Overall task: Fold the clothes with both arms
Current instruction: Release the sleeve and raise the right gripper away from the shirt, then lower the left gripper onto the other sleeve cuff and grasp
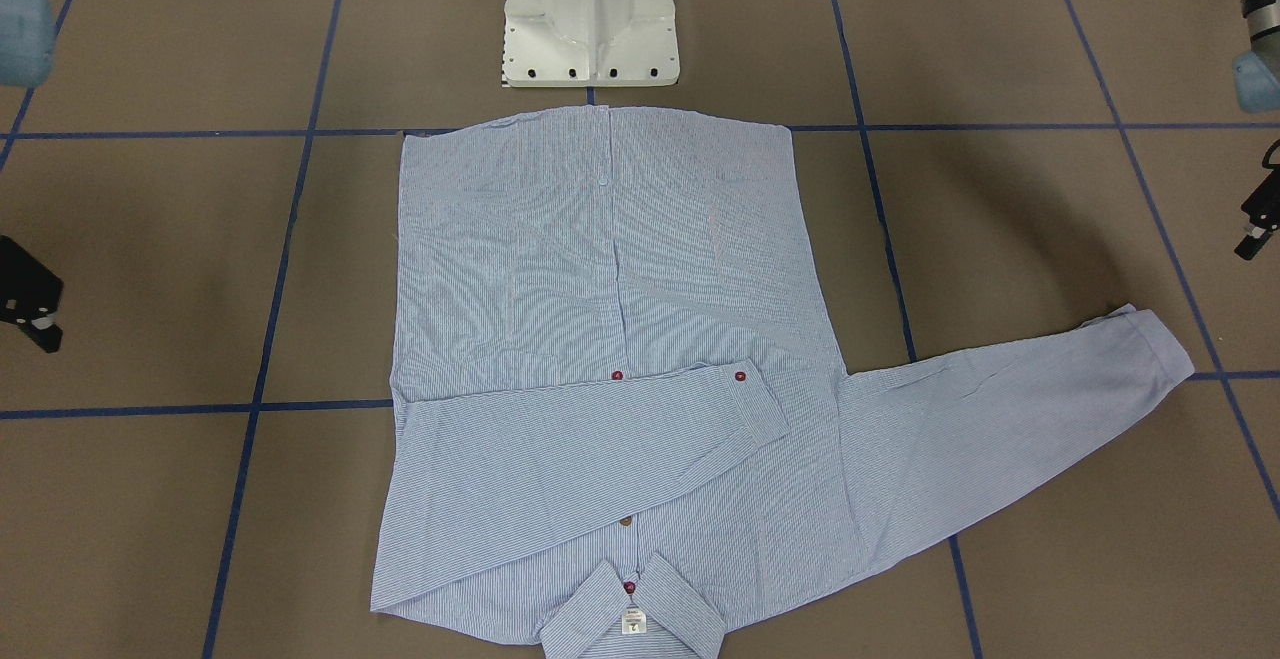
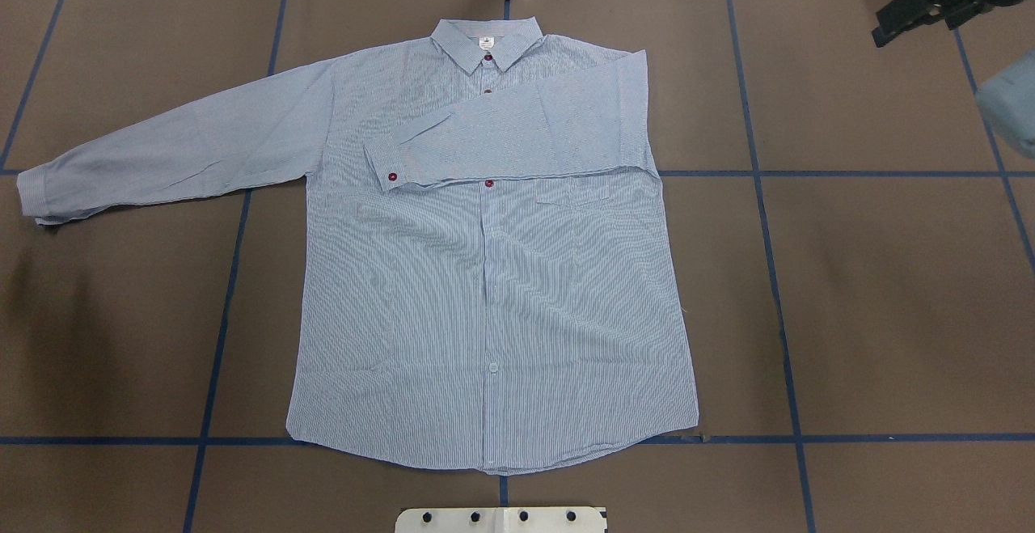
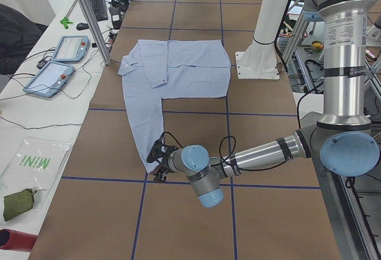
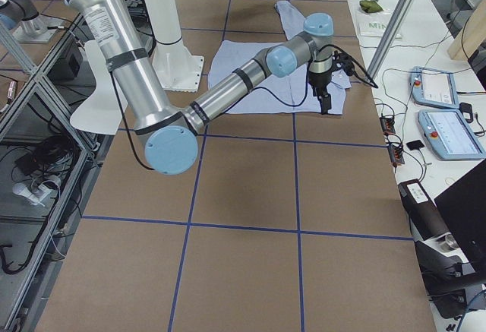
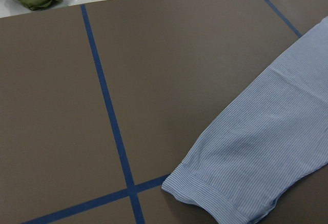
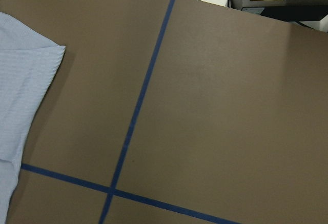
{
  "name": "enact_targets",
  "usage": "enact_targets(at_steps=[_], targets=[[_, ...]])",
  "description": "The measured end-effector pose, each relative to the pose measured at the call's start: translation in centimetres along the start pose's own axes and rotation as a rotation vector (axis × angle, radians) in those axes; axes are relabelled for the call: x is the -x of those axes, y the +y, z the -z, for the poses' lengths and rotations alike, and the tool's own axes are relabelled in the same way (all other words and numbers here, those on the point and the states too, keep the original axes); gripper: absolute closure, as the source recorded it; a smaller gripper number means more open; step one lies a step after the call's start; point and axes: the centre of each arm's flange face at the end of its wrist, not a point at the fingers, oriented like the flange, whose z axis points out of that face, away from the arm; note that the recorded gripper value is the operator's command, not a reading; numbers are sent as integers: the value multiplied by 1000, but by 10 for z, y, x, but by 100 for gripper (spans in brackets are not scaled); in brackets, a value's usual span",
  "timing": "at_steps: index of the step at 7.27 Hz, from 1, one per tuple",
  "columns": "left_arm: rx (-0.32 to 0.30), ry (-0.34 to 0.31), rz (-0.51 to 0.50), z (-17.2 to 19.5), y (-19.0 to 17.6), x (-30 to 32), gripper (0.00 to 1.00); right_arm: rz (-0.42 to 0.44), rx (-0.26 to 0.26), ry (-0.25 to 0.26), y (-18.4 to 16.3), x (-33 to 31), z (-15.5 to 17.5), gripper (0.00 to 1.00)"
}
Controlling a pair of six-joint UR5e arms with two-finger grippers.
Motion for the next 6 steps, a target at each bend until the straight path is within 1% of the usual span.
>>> enact_targets(at_steps=[1, 2, 5, 6], targets=[[-3, 6, 39, -12, 9, -7, 13, 14, -3, -16, 17, -30, 3, 0], [-3, 2, 52, -24, 17, -10, 13, 18, -3, -21, 25, -45, 4, 0], [15, -4, 30, -62, 28, -25, 13, 17, 0, -18, 35, -56, 3, 0], [25, -4, 20, -76, 28, -30, 15, 17, -1, -17, 36, -57, 3, 0]])
